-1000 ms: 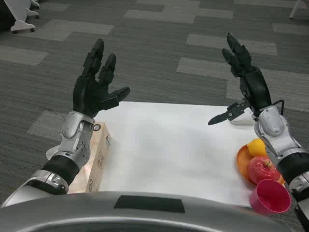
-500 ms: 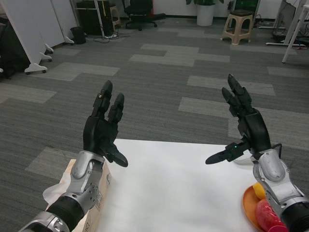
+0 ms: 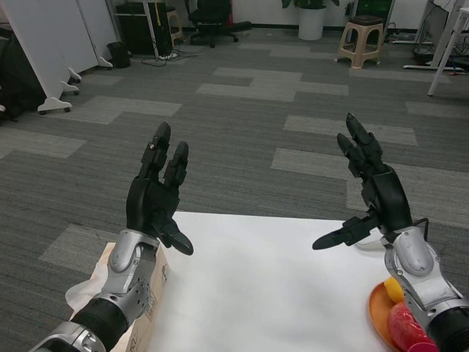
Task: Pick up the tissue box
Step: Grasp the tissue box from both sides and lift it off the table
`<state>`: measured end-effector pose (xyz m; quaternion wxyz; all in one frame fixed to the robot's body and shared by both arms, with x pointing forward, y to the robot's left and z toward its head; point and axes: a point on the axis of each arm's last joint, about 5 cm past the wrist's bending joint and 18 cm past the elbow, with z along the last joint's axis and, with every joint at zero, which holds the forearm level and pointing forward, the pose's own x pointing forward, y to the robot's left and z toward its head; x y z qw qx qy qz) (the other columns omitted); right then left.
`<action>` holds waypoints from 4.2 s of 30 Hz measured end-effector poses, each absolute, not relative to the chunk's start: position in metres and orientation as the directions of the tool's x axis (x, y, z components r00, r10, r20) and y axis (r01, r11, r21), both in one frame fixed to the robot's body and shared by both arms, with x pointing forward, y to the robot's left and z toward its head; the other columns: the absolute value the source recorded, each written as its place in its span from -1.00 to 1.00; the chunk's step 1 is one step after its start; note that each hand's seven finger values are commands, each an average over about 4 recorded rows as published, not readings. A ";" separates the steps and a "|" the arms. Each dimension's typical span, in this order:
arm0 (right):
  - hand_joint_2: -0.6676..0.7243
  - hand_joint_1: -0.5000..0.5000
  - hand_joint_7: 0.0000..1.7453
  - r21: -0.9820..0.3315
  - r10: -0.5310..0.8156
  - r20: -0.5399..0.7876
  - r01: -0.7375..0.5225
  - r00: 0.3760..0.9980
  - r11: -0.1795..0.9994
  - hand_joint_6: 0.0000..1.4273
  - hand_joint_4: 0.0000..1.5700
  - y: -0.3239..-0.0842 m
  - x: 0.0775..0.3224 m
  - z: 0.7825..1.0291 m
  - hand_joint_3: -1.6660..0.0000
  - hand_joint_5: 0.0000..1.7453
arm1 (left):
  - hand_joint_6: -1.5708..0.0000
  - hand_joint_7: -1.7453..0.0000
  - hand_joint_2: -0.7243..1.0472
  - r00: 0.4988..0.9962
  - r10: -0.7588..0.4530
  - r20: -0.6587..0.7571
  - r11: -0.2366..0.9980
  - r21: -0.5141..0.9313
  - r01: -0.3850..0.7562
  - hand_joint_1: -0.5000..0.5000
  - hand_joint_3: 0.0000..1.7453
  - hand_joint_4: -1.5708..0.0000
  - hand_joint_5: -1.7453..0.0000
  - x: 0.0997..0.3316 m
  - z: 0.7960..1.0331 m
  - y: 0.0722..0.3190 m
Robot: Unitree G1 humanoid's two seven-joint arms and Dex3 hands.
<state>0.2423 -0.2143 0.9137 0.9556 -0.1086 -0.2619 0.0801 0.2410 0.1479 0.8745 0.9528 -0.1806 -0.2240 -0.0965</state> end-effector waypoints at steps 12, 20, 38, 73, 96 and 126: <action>0.27 -0.92 -1.00 -0.250 0.210 0.483 -0.096 0.850 0.964 -1.00 -1.00 -0.214 0.242 0.914 0.81 -1.00 | 1.00 1.00 -0.80 0.881 -0.105 0.462 0.921 -0.290 0.262 1.00 -0.90 1.00 1.00 0.241 0.875 0.151; 0.27 -0.92 -1.00 -0.252 0.209 0.481 -0.095 0.852 0.963 -1.00 -1.00 -0.215 0.242 0.913 0.81 -1.00 | 1.00 1.00 -0.80 0.896 -0.078 0.436 0.948 -0.246 0.202 1.00 -0.90 1.00 1.00 0.228 0.870 0.181; 0.27 -0.92 -1.00 -0.268 0.206 0.414 -0.097 0.887 0.958 -1.00 -1.00 -0.219 0.237 0.900 0.81 -1.00 | 1.00 1.00 -0.70 0.973 -0.050 0.227 0.979 -0.181 0.092 1.00 -0.90 1.00 1.00 0.172 0.841 0.244; 0.27 -0.92 -1.00 -0.273 0.185 0.389 -0.079 0.902 0.959 -1.00 -1.00 -0.224 0.236 0.895 0.81 -1.00 | 1.00 1.00 -0.70 0.939 -0.035 -0.343 0.999 -0.041 0.022 1.00 -0.90 1.00 1.00 0.050 0.796 0.317; 0.27 -0.92 -1.00 -0.272 0.182 0.389 -0.076 0.903 0.959 -1.00 -1.00 -0.224 0.236 0.895 0.81 -1.00 | 1.00 1.00 -0.70 0.885 -0.064 -0.460 0.996 -0.078 0.031 1.00 -0.90 1.00 1.00 0.048 0.777 0.304; 0.27 -0.92 -1.00 -0.271 0.181 0.390 -0.076 0.903 0.960 -1.00 -1.00 -0.224 0.236 0.895 0.81 -1.00 | 1.00 1.00 -0.70 0.927 -0.151 -0.344 0.987 -0.099 0.124 1.00 -0.90 1.00 1.00 0.082 0.777 0.283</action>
